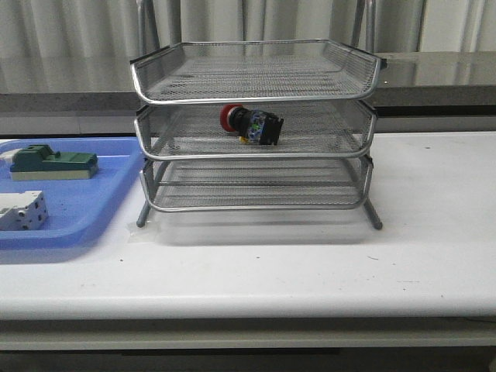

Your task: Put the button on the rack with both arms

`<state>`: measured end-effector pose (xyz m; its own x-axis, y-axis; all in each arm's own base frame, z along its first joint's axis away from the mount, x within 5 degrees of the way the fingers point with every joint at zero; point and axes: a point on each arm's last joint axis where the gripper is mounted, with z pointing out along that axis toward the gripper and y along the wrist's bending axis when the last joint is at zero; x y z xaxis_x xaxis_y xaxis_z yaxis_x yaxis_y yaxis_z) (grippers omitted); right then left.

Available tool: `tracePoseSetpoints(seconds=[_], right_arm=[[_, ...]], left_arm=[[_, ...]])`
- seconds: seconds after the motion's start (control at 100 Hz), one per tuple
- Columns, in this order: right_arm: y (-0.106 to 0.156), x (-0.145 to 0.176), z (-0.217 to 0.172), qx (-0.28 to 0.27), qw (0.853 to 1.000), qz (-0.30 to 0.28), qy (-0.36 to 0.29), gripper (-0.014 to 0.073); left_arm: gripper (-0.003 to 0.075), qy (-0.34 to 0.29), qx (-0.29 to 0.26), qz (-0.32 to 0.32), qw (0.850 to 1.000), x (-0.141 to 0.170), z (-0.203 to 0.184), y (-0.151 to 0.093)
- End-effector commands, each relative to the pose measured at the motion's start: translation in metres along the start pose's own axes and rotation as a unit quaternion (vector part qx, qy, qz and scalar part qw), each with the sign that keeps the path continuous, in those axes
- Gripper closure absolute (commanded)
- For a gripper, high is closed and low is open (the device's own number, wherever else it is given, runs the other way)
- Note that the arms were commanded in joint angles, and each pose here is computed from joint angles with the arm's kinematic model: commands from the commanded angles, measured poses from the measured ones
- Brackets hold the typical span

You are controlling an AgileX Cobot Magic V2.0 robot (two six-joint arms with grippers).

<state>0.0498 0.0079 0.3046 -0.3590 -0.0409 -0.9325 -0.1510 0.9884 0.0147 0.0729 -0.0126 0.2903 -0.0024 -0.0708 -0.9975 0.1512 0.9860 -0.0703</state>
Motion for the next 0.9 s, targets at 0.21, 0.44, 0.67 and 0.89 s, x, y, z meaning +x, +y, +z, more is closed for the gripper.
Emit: tracePoseSetpoints(seconds=[0.21,0.44,0.67,0.89], right_arm=[[-0.001,-0.013,-0.003,0.006,0.999,-0.008,-0.04,0.0652],[-0.002,-0.008,0.004,0.01,0.998,-0.014,-0.057,0.0652],[-0.004,0.024,0.014,0.025,0.991,-0.015,-0.131,0.0652],[-0.004,0.058,0.022,0.03,0.983,-0.016,-0.18,0.0652]], left_arm=[[0.0741,-0.042,-0.017,-0.008,0.999,-0.015,-0.001,0.003],[0.0741,-0.042,-0.017,-0.008,0.999,-0.015,-0.001,0.003],[0.0741,-0.042,-0.017,-0.008,0.999,-0.015,-0.001,0.003],[0.0741,-0.042,-0.017,-0.008,0.999,-0.015,-0.001,0.003]])
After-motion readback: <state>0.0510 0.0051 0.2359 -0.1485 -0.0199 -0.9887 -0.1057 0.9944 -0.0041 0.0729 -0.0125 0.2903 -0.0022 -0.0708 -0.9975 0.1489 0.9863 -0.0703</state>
